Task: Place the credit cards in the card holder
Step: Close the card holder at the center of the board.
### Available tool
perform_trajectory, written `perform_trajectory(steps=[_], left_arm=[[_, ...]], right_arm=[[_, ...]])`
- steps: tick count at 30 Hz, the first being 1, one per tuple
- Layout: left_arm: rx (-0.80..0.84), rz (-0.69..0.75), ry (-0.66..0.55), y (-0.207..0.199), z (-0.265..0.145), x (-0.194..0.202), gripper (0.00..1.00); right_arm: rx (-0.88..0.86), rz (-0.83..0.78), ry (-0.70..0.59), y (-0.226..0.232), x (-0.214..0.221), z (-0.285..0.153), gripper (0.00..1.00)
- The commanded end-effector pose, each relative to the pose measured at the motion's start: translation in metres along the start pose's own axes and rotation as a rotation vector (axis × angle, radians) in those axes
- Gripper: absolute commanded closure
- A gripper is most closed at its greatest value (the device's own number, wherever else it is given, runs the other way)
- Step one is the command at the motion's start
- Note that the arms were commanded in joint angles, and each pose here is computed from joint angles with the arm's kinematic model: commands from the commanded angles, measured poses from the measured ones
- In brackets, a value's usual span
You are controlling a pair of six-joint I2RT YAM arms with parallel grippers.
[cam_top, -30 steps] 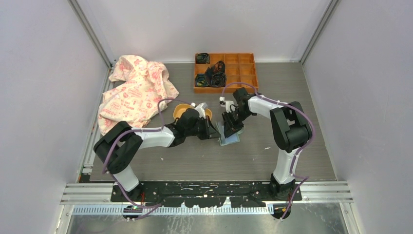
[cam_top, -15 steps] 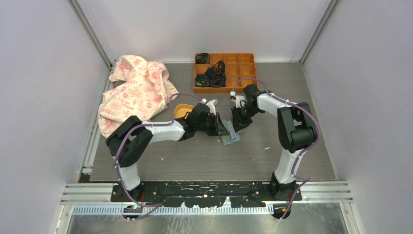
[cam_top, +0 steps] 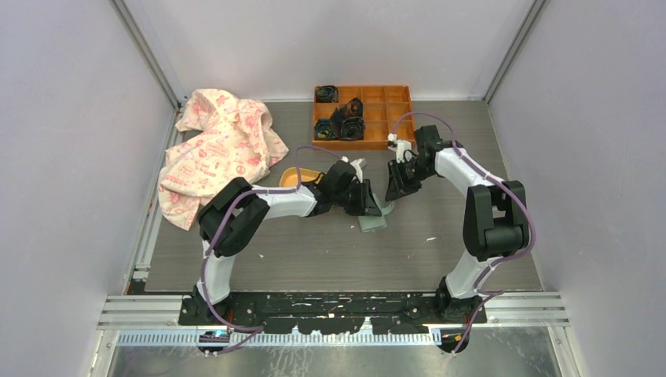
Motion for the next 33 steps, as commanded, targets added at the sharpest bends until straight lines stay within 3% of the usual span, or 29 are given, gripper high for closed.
perform_trajectory(steps=[1,9,12,18,26,33], left_arm=[[0.032,0.046,-0.006,-0.017,0.000,-0.008,0.69],[0.169,0.151,-0.104,-0.048,-0.038,-0.026,0.63],[0.220,0.209,-0.152,-0.059,-0.062,-0.031,0.63],[0.221,0.230,-0.167,-0.046,-0.079,-0.041,0.63],[0.139,0.219,-0.188,-0.007,-0.080,-0.050,0.66],[0.132,0.555,-0.133,0.002,-0.071,-0.060,0.60]], right_arm=[[-0.053,-0.100,-0.133,0.011,-0.012,-0.031,0.74],[-0.182,-0.330,-0.375,0.048,-0.005,-0.056,0.73],[-0.219,-0.407,-0.413,0.052,0.003,-0.053,0.69],[-0.287,-0.583,-0.432,0.065,0.017,-0.032,0.70],[-0.095,-0.598,-0.248,0.046,0.021,-0.001,0.73],[0.003,-0.557,-0.044,0.024,0.023,0.014,0.76]])
Point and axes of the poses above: each gripper's point midway between its finger pads, its own z axis out along the fingers, its own y axis along the line the jaws close on, x = y × z, the point moved 9 cm from there along -z, back along the fingers, and after that the axes turned 14 degrees about -z, right-handed, at the moved point
